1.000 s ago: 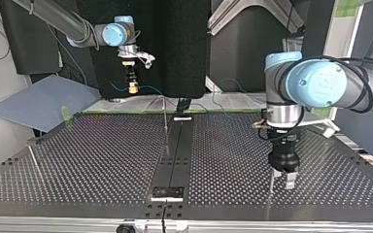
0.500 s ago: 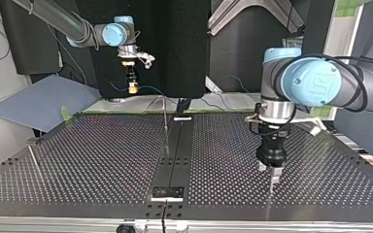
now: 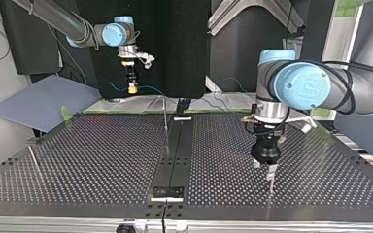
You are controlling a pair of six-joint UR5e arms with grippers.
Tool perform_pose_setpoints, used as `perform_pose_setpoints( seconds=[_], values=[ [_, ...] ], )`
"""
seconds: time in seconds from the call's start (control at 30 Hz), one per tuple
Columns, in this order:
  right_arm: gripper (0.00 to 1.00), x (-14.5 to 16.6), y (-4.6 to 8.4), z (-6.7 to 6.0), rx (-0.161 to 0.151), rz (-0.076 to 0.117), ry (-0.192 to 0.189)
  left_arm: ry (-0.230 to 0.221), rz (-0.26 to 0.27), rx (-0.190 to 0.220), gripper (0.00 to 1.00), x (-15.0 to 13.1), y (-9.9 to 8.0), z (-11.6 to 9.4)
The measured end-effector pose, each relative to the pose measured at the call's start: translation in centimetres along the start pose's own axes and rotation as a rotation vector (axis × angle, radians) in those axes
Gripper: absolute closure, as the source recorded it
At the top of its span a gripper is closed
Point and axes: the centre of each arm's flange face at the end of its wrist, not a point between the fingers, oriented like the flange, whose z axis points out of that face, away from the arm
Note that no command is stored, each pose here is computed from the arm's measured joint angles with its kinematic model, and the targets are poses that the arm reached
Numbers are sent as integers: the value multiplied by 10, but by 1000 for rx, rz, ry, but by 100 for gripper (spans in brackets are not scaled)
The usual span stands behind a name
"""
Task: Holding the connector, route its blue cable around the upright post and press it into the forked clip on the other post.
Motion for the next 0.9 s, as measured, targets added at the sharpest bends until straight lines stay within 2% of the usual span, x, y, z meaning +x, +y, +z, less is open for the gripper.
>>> perform_pose_setpoints(
  seconds=[0.47,0.7,0.9],
  values=[
    [100,0,0,0,-1,5,0,0,-28,0,0,3,-1,1],
    [100,0,0,0,0,8,0,33,-13,-1,0,31,-7,9],
    [100,0,0,0,3,9,0,29,-38,4,0,42,-11,17]
  ],
)
